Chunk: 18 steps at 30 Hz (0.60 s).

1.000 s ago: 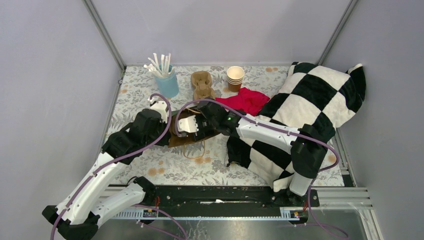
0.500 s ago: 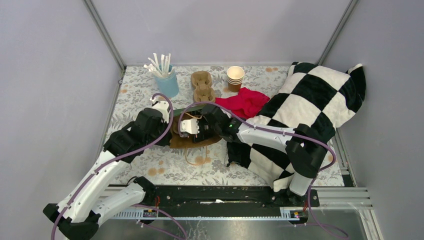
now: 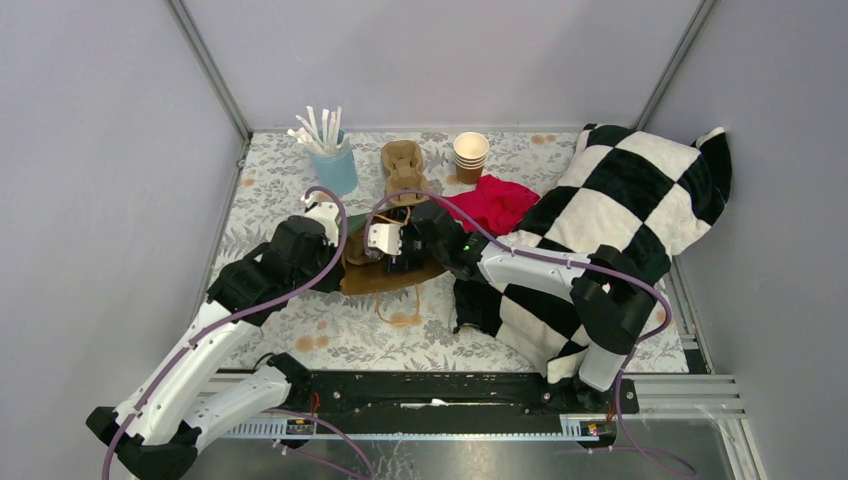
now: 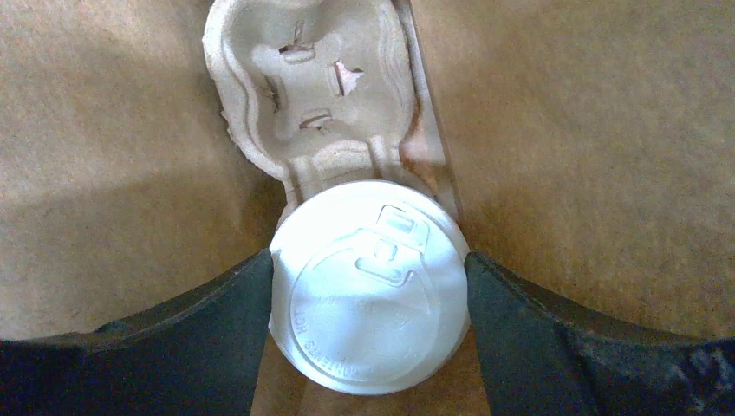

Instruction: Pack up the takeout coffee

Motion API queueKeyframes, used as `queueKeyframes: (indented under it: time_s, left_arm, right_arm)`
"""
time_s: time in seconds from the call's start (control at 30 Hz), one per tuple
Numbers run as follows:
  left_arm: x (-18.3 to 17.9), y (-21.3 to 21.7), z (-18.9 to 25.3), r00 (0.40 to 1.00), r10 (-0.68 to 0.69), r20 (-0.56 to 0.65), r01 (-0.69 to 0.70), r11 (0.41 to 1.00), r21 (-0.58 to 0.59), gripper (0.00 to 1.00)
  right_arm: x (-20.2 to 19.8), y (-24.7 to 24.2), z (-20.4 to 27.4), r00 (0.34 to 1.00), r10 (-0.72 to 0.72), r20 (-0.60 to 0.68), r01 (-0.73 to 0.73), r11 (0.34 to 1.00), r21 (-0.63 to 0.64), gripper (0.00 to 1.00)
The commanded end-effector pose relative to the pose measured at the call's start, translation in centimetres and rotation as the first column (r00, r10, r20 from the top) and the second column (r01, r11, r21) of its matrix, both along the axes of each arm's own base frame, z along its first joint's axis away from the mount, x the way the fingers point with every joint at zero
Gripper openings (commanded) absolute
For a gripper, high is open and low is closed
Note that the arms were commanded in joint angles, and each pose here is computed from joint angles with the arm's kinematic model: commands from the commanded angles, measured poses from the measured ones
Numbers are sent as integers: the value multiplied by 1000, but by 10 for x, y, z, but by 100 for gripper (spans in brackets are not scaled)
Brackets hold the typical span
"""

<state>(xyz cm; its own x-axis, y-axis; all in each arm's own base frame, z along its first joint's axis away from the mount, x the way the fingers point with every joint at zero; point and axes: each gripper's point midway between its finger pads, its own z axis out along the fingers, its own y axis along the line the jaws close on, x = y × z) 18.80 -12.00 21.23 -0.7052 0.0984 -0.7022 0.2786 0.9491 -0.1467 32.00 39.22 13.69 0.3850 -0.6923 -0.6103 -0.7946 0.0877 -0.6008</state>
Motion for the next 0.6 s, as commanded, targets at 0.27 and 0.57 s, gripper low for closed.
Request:
queueKeyframes:
  time_s: [0.27,0.57]
  left_arm:
    - [5,-5,19,999,-17,44,18,999,-27,0]
    - [5,-5,19,999,-21,47,23,999,-25,0]
  right_arm:
    - [19,17,58,998,-53,34,45,979,201,59]
    - [29,0,19,992,-123,-28,126,974,190,62]
